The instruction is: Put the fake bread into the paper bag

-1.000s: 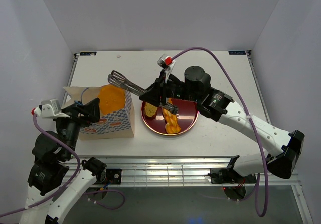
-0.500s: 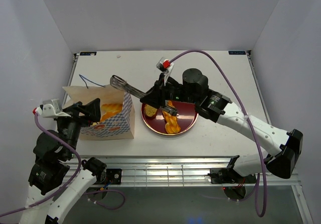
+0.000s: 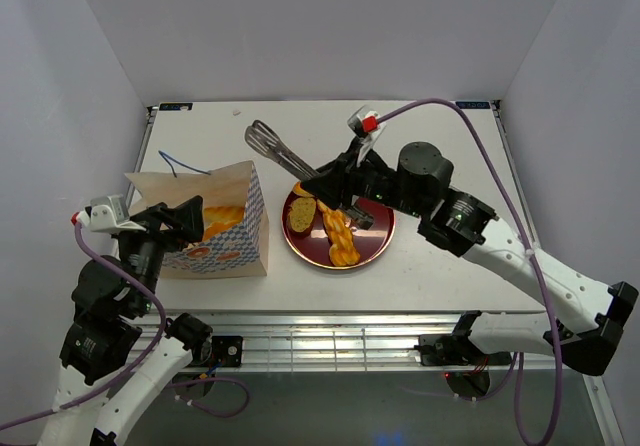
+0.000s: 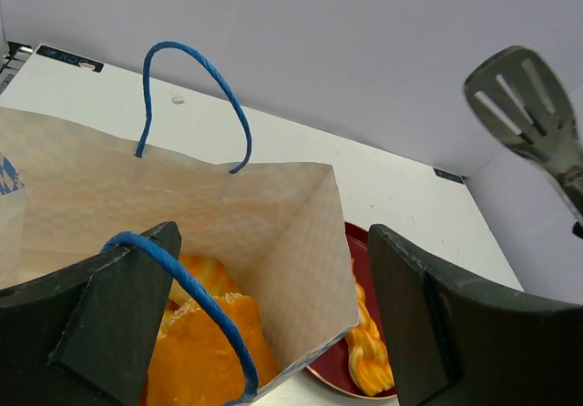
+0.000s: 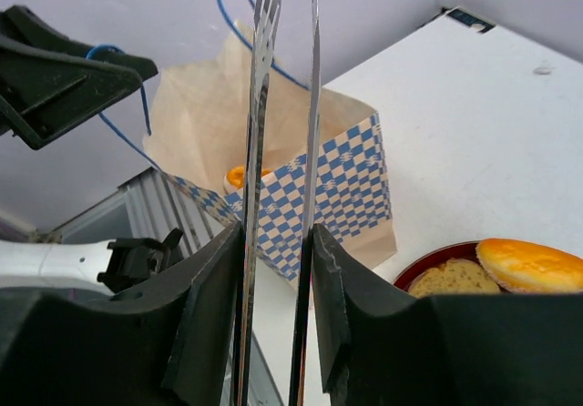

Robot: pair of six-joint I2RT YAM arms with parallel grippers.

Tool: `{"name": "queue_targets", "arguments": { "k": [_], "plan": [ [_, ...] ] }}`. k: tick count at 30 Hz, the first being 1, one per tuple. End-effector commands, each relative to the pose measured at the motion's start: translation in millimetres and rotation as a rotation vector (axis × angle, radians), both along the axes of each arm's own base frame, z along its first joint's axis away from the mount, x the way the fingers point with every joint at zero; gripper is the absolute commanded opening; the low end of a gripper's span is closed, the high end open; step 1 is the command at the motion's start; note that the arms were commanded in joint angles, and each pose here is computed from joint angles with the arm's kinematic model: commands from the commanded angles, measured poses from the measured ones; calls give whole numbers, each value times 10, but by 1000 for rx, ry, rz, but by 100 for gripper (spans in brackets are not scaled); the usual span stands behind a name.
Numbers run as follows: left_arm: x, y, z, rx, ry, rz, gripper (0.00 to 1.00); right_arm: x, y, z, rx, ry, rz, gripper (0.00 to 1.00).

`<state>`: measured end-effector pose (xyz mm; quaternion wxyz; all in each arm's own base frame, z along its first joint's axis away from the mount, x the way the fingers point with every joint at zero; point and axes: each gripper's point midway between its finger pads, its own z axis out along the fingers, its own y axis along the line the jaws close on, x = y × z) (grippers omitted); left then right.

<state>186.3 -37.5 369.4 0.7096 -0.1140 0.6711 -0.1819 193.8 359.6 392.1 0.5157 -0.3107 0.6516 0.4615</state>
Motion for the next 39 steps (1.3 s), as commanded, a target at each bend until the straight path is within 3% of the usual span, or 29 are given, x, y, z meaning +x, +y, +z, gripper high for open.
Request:
{"name": "queue_targets", "arguments": {
  "k": [1,6,16,25,39],
  "plan": [
    [58,-48,-56,8,22,-7,93,119,-246,126,34,-48,-137,41],
    [60,-59,-61,5,21,-12,93,225,-482,-151,7,-3,-257,41],
    [98,-92,-129,13,35,-18,93,431,-1060,-1430,-163,179,-501,42],
    [132,-128,-187,26,51,-27,93,452,-1225,-2444,-382,355,-540,45],
    [152,-146,-217,37,60,-31,93,476,-1231,-2830,-482,422,-541,45]
  ]
}}
